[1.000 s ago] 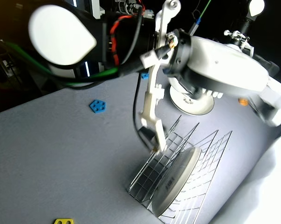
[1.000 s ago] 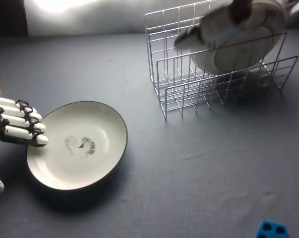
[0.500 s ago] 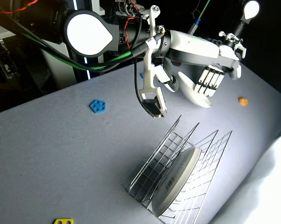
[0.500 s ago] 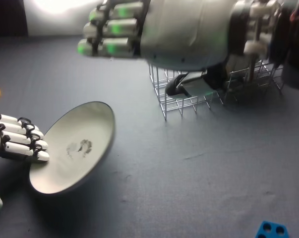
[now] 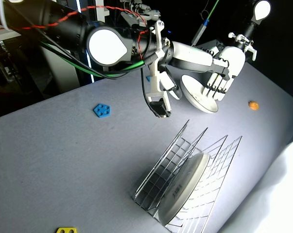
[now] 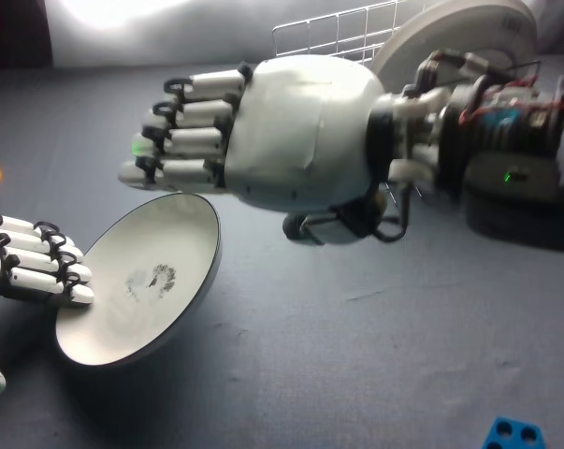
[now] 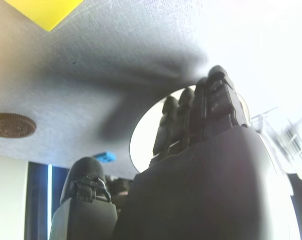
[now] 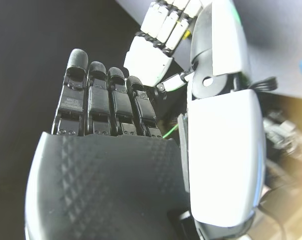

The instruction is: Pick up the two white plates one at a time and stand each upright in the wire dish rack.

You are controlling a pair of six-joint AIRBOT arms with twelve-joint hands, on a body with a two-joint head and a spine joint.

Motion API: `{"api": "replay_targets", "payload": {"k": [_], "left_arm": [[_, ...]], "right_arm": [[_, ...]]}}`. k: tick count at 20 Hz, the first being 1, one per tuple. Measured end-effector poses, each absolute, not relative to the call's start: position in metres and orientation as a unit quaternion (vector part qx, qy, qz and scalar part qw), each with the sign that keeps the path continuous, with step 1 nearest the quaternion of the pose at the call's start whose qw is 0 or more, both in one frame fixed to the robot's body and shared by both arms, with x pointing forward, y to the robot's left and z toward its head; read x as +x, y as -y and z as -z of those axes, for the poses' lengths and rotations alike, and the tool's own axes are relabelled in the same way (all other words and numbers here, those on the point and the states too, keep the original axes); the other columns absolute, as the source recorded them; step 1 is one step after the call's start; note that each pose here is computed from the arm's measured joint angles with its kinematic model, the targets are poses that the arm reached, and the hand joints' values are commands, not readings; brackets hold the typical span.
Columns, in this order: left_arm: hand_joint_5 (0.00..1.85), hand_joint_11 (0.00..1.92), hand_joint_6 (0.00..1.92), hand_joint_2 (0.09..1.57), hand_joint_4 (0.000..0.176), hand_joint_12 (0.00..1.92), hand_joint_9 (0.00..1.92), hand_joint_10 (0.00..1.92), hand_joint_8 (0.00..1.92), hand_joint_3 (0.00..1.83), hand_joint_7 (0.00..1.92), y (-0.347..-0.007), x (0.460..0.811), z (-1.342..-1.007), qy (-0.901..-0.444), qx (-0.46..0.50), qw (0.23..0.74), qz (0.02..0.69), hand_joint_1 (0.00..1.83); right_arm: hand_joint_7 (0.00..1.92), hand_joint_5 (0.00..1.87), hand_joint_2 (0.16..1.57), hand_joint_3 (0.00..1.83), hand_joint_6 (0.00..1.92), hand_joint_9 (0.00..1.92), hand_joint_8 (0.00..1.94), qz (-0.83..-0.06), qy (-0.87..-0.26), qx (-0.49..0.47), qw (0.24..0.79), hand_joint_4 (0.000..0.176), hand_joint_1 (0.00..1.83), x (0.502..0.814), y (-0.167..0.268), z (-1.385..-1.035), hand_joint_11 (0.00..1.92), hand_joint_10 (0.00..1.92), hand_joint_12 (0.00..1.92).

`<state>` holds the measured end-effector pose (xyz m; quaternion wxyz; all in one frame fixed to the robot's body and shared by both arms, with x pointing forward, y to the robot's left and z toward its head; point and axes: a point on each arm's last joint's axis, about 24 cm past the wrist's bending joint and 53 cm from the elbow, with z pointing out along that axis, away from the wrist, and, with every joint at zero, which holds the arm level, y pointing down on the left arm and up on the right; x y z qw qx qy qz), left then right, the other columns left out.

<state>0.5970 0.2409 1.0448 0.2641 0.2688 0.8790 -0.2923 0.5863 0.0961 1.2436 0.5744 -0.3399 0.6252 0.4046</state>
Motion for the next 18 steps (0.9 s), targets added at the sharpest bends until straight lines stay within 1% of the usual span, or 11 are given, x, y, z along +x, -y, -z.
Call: {"api": "replay_targets", "payload": {"k": [2, 3, 5, 6, 7, 10, 12, 14, 18], "left_arm": [[0.07, 0.0, 0.0, 1.12, 0.0, 0.0, 0.03, 0.0, 0.0, 0.0, 0.08, -0.241, 0.597, -1.045, -0.879, 0.269, 0.264, 0.292, 0.0], [0.05, 0.0, 0.0, 1.12, 0.0, 0.0, 0.01, 0.0, 0.0, 0.0, 0.06, -0.242, 0.597, -1.044, -0.88, 0.269, 0.263, 0.291, 0.0], [0.05, 0.0, 0.0, 1.12, 0.0, 0.0, 0.01, 0.0, 0.0, 0.0, 0.06, -0.241, 0.596, -1.043, -0.88, 0.269, 0.262, 0.291, 0.0], [0.06, 0.0, 0.01, 1.12, 0.0, 0.0, 0.04, 0.01, 0.01, 0.0, 0.08, -0.241, 0.597, -1.043, -0.88, 0.268, 0.262, 0.292, 0.0], [0.07, 0.0, 0.01, 1.12, 0.0, 0.0, 0.03, 0.01, 0.01, 0.0, 0.08, -0.241, 0.597, -1.043, -0.88, 0.268, 0.262, 0.292, 0.0], [0.06, 0.0, 0.01, 1.12, 0.0, 0.0, 0.03, 0.0, 0.0, 0.0, 0.07, -0.241, 0.597, -1.043, -0.881, 0.268, 0.261, 0.291, 0.0], [0.06, 0.0, 0.0, 1.12, 0.0, 0.0, 0.03, 0.0, 0.0, 0.0, 0.07, -0.241, 0.597, -1.043, -0.881, 0.268, 0.261, 0.291, 0.0], [0.08, 0.0, 0.01, 1.12, 0.0, 0.0, 0.04, 0.01, 0.01, 0.0, 0.08, -0.241, 0.597, -1.043, -0.881, 0.267, 0.261, 0.291, 0.0], [0.06, 0.0, 0.0, 1.12, 0.0, 0.0, 0.03, 0.0, 0.0, 0.0, 0.07, -0.241, 0.597, -1.042, -0.881, 0.267, 0.261, 0.291, 0.0]], "right_arm": [[0.06, 0.05, 1.03, 0.01, 0.01, 0.08, 0.0, -0.404, -0.634, -0.343, 0.563, 0.0, 1.23, 0.584, -0.102, -1.23, 0.0, 0.01, 0.49], [0.05, 0.04, 1.05, 0.01, 0.0, 0.06, 0.0, -0.408, -0.637, -0.341, 0.557, 0.0, 1.23, 0.583, -0.108, -1.225, 0.0, 0.0, 0.45], [0.05, 0.04, 1.05, 0.01, 0.01, 0.06, 0.0, -0.422, -0.641, -0.329, 0.55, 0.0, 1.24, 0.585, -0.117, -1.225, 0.0, 0.0, 0.44], [0.06, 0.06, 1.04, 0.0, 0.0, 0.07, 0.0, -0.428, -0.644, -0.32, 0.548, 0.0, 1.21, 0.588, -0.12, -1.225, 0.0, 0.01, 0.5], [0.07, 0.06, 1.05, 0.0, 0.01, 0.08, 0.0, -0.433, -0.649, -0.311, 0.543, 0.0, 1.2, 0.591, -0.121, -1.224, 0.0, 0.01, 0.51], [0.08, 0.07, 1.04, 0.0, 0.0, 0.09, 0.0, -0.451, -0.665, -0.278, 0.526, 0.0, 1.19, 0.597, -0.125, -1.221, 0.0, 0.01, 0.5], [0.09, 0.08, 1.05, 0.0, 0.01, 0.1, 0.0, -0.459, -0.668, -0.269, 0.521, 0.0, 1.19, 0.597, -0.128, -1.215, 0.0, 0.01, 0.52], [0.08, 0.08, 1.06, 0.0, 0.0, 0.09, 0.0, -0.461, -0.67, -0.268, 0.516, 0.0, 1.18, 0.595, -0.133, -1.204, 0.0, 0.0, 0.44], [0.06, 0.06, 1.09, 0.01, 0.0, 0.08, 0.0, -0.466, -0.675, -0.266, 0.507, 0.0, 1.17, 0.594, -0.142, -1.189, 0.0, 0.0, 0.38]]}}
